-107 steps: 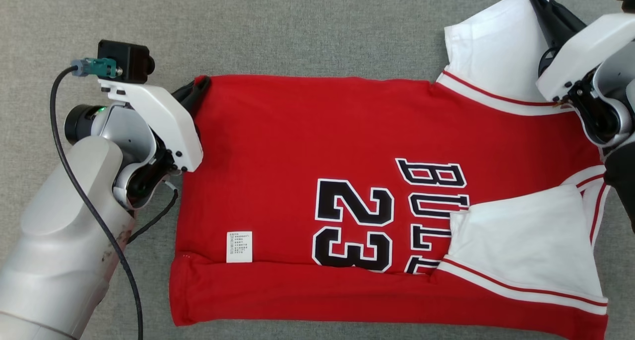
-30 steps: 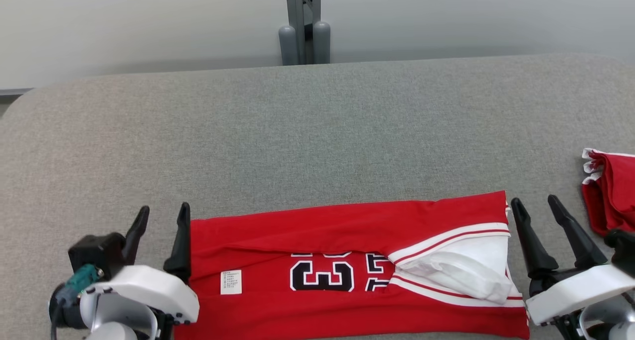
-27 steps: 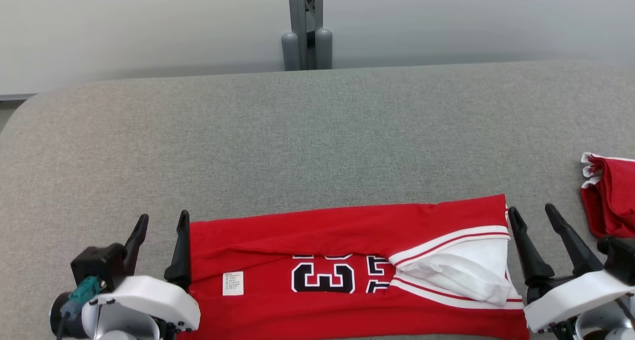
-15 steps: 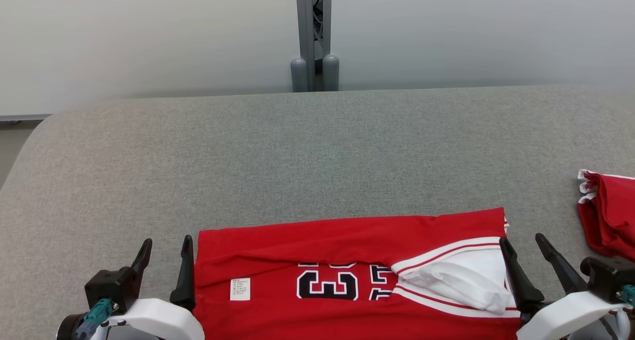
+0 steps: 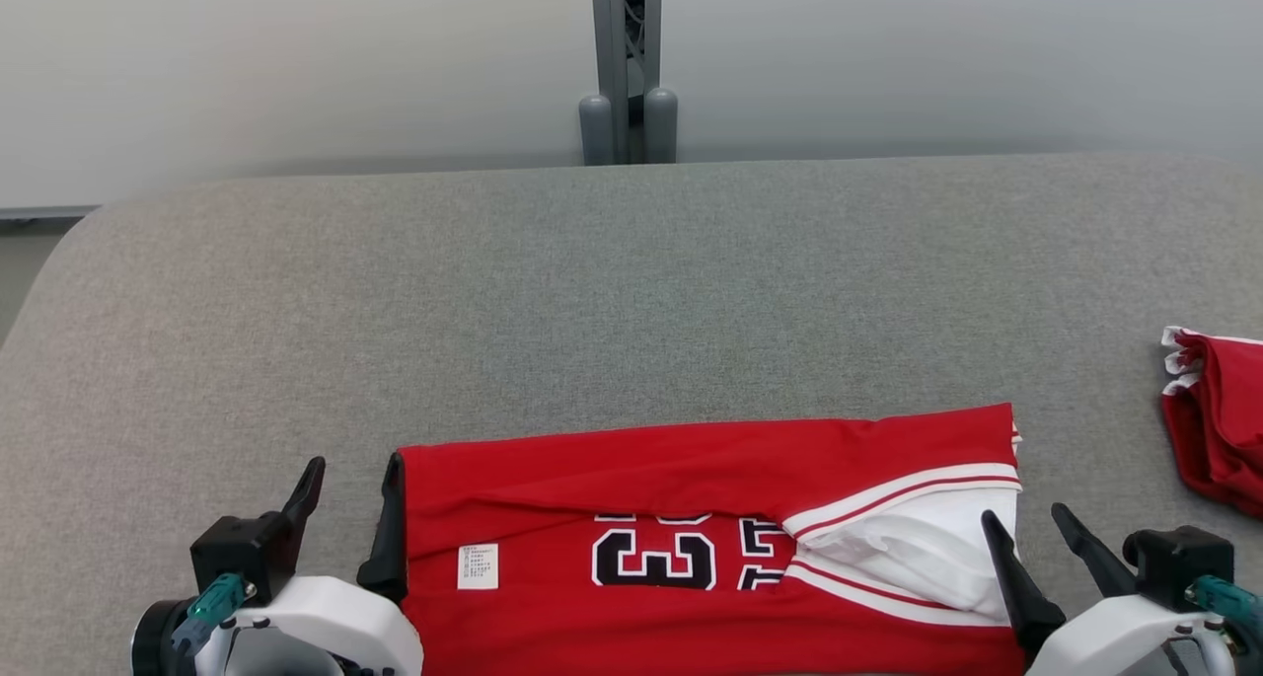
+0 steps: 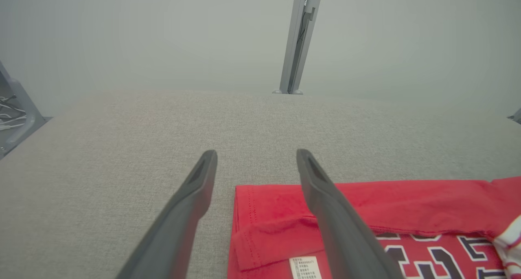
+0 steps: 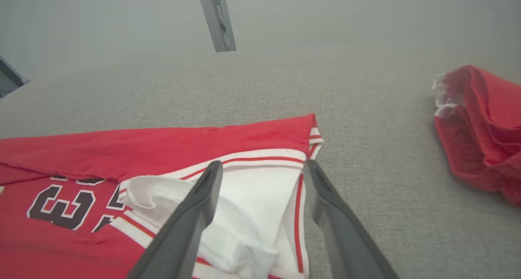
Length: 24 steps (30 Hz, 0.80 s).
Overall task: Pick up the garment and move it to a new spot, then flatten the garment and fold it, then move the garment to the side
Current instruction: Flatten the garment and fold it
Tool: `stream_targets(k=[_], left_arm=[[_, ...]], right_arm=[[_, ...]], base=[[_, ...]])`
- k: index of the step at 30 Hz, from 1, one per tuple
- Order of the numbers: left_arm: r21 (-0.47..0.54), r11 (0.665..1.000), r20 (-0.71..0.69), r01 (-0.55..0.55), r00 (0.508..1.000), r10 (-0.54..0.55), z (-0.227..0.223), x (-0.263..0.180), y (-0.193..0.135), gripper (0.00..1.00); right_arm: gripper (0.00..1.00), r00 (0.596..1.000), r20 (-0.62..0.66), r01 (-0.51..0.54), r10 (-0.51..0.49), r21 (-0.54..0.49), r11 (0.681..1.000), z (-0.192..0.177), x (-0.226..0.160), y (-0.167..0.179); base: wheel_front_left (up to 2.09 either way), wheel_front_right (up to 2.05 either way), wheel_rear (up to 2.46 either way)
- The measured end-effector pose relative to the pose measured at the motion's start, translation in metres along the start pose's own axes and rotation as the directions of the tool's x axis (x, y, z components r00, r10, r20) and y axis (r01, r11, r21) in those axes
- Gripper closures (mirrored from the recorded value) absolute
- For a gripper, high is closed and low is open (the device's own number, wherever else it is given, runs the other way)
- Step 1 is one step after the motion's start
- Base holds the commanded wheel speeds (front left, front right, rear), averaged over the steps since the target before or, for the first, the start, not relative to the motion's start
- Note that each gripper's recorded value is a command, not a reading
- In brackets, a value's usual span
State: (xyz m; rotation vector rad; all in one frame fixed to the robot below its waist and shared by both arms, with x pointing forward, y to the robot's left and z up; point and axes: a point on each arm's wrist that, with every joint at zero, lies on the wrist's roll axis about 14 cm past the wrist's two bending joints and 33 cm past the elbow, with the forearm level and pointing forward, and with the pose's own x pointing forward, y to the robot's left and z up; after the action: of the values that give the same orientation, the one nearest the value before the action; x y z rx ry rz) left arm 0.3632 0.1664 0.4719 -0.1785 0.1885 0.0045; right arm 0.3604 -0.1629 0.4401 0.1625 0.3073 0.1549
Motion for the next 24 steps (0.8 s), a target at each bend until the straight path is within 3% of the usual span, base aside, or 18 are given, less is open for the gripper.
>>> stream_targets(k=[8,17,18,19,24], left_arm=[[0.002,1.000,-0.025,0.000,1.000,0.000,-0.007,0.008,0.000,0.00],[0.004,1.000,-0.030,0.003,1.000,-0.003,-0.009,0.013,0.000,0.00],[0.004,1.000,-0.029,0.004,1.000,-0.004,-0.009,0.014,0.000,0.00],[0.004,1.000,-0.030,0.004,1.000,-0.004,-0.009,0.015,0.000,0.00],[0.005,1.000,-0.036,0.008,0.999,-0.008,-0.011,0.018,-0.001,0.00]], right_arm=[[0.00,0.990,-0.140,0.027,-0.025,0.015,1.000,-0.047,0.010,-0.006],[0.00,0.979,-0.199,0.054,-0.041,0.060,0.997,-0.073,0.017,-0.006],[0.53,0.979,-0.199,0.053,-0.038,0.070,0.996,-0.073,0.019,-0.005],[1.00,0.979,-0.202,0.051,-0.034,0.077,0.996,-0.074,0.021,-0.003],[1.00,0.984,-0.171,0.072,-0.048,0.136,0.988,-0.073,0.026,-0.005]], base=[[0.00,0.00,0.00],[0.00,0.00,0.00],[0.00,0.00,0.00],[0.00,0.00,0.00],[0.00,0.00,0.00]])
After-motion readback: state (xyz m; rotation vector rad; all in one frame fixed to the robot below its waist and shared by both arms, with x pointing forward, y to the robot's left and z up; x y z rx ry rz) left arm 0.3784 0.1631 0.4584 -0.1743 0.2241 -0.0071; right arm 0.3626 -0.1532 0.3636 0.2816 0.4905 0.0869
